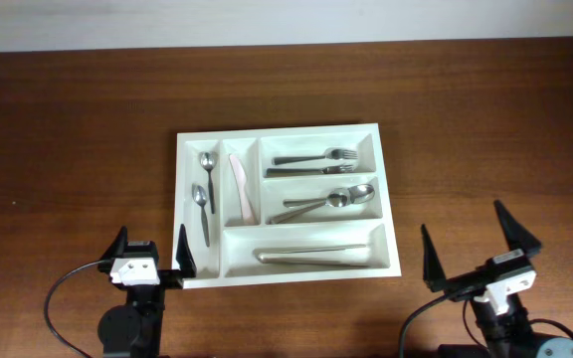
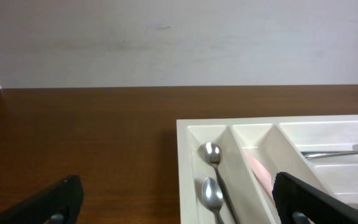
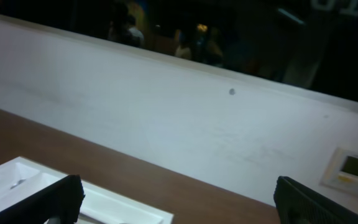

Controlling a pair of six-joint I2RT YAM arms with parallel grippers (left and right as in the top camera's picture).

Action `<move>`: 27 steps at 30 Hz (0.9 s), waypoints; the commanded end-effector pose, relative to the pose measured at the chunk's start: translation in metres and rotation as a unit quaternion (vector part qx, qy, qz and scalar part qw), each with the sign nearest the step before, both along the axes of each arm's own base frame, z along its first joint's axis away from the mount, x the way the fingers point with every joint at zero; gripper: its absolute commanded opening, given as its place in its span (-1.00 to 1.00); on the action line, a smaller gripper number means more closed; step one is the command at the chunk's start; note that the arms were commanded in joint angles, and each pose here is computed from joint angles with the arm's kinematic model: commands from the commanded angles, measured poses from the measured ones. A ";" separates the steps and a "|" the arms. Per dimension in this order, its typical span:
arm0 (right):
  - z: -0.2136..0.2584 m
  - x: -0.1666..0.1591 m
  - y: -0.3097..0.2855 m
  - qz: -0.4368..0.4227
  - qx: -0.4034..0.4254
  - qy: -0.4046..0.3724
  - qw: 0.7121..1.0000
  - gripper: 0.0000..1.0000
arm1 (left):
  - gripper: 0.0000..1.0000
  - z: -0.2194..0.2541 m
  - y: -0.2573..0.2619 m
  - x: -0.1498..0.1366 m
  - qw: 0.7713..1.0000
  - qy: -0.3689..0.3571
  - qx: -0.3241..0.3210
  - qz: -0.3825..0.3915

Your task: Pack container

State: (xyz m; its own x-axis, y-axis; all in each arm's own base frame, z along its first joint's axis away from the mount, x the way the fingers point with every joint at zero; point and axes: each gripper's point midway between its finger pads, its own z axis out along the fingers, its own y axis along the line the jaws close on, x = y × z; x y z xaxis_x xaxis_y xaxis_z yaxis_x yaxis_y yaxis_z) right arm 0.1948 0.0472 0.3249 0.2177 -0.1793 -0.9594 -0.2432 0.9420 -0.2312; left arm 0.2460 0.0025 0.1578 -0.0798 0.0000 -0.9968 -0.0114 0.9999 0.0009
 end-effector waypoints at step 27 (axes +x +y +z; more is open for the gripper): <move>-0.086 0.032 -0.018 -0.070 0.018 0.053 0.996 0.98 | 0.98 -0.001 -0.001 0.000 1.000 -0.001 0.007 -0.005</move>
State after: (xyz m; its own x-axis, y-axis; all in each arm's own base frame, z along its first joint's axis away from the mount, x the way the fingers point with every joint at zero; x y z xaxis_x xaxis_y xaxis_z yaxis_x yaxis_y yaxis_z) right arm 0.2227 0.0290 0.2574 0.1223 -0.1707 -0.9777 -0.1299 0.9739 -0.1863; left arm 0.2460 0.0025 0.1578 -0.0798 0.0000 -0.9968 -0.0114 0.9999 0.0009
